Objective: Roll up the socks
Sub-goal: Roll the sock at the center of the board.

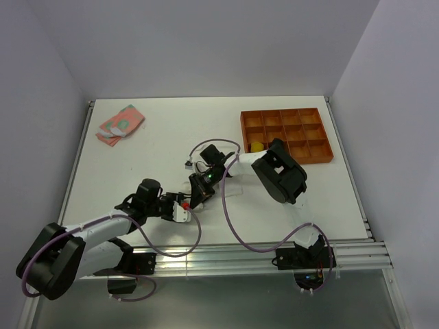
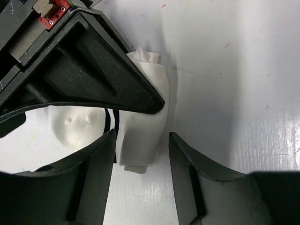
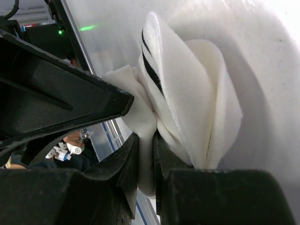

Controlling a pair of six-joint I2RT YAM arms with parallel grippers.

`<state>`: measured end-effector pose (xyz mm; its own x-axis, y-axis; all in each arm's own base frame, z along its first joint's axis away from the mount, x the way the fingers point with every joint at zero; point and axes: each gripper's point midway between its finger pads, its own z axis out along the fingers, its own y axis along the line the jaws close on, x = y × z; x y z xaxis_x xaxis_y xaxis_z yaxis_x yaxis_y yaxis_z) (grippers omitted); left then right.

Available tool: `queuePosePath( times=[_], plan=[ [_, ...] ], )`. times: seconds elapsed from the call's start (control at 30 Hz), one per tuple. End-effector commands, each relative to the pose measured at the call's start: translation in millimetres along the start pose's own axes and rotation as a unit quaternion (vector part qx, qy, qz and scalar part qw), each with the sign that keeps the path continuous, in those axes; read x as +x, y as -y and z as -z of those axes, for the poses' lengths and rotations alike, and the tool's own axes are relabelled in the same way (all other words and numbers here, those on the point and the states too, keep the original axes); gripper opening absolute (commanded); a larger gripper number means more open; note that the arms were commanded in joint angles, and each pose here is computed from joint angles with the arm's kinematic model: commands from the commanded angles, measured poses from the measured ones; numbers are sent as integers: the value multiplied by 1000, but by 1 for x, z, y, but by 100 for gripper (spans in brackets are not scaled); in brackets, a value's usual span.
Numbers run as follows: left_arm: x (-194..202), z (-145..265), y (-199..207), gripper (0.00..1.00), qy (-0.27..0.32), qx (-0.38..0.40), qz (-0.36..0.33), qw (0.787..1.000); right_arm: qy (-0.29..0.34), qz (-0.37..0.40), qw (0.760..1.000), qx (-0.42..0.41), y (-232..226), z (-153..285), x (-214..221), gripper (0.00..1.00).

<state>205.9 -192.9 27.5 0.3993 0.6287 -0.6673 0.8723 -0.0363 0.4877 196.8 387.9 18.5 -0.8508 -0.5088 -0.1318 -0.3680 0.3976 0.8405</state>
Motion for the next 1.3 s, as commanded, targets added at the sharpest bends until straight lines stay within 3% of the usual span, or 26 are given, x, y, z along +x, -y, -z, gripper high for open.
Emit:
queuePosePath(
  times=[0.0, 0.33, 0.63, 0.8, 1.0, 1.27],
  plan=[
    [2, -2, 8, 52, -10, 36, -3, 999, -7, -7, 999, 36, 13, 1, 13, 8],
    [3, 1, 21, 39, -13, 66, -16, 998, -6, -11, 999, 36, 16, -1, 12, 8],
    [-2, 1, 27, 17, -16, 98, 29, 995, 12, -17, 999, 38, 13, 0, 7, 9],
    [-8, 0, 31, 1, -28, 144, 97, 984, 43, -5, 998, 52, 5, 7, -1, 23],
    [-20, 3, 43, 0, -27, 203, 171, 964, 101, 6, 989, 107, 9, 21, -11, 47],
    [-28, 8, 45, 0, -24, 243, 234, 941, 181, 0, 965, 187, 12, 48, -23, 54]
  ],
)
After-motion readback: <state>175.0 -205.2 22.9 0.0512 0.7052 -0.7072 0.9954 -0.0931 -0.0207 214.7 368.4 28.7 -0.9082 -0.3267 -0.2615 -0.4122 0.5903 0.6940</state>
